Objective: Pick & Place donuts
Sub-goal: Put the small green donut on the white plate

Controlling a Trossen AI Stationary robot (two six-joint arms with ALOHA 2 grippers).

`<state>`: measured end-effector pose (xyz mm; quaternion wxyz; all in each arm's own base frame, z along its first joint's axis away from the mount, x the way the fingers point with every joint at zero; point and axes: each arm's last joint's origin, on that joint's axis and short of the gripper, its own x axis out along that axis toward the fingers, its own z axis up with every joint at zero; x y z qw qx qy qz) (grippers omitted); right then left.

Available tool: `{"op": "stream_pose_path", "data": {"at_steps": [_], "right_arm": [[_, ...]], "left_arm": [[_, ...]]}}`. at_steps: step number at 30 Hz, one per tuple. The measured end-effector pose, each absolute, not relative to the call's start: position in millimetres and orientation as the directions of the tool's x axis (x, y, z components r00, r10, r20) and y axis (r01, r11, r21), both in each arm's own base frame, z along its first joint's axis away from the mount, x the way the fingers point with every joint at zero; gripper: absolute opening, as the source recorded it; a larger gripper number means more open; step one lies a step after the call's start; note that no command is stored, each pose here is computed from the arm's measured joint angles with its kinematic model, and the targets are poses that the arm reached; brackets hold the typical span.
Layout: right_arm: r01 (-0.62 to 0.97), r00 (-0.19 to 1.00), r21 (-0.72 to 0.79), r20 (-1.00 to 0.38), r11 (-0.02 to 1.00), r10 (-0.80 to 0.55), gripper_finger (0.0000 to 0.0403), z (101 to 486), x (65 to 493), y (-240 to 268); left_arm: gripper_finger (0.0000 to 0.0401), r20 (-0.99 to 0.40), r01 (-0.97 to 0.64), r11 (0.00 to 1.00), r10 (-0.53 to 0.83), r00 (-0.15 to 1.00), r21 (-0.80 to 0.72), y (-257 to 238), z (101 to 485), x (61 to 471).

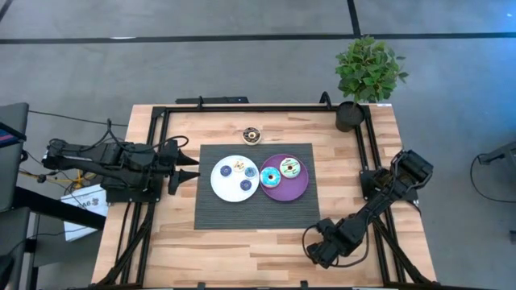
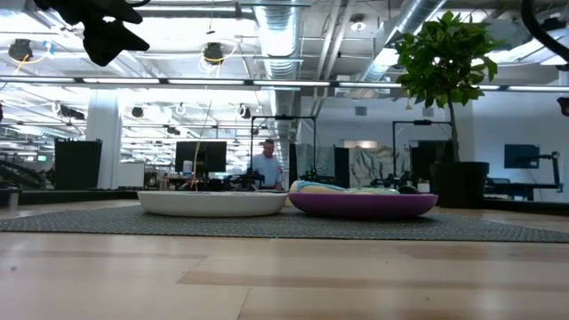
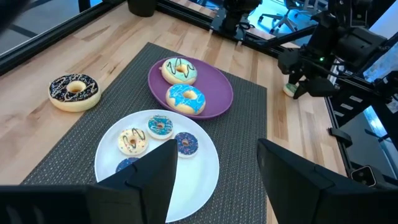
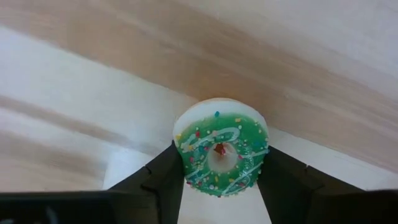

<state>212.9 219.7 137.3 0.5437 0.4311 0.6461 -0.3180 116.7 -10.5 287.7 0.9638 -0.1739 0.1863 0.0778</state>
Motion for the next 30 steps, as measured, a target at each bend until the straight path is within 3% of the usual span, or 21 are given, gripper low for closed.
{"op": "stream_pose_path", "data": {"at_steps": [10,15,23,30], "right_arm": [[0.844,0.105,0.178,-0.98,0.507,0.168,0.016,162,235,224],[0.782,0.234,0.261,-0.965,0.567,0.121,0.0155,179,261,214],[0.652,0.388,0.275,-0.922,0.706,0.001,0.0143,204,310,168],[0.59,0.482,0.287,-0.875,0.755,-0.044,0.0135,231,354,105]], "left_arm": [[0.0212,-0.387,-0.215,0.927,0.085,0.918,-0.306,-11,288,117],[0.0213,-0.387,-0.215,0.927,0.085,0.918,-0.306,-11,288,117],[0.0213,-0.387,-0.215,0.928,0.085,0.918,-0.306,-11,288,117],[0.0212,-0.387,-0.214,0.929,0.085,0.918,-0.303,-10,288,117]]}}
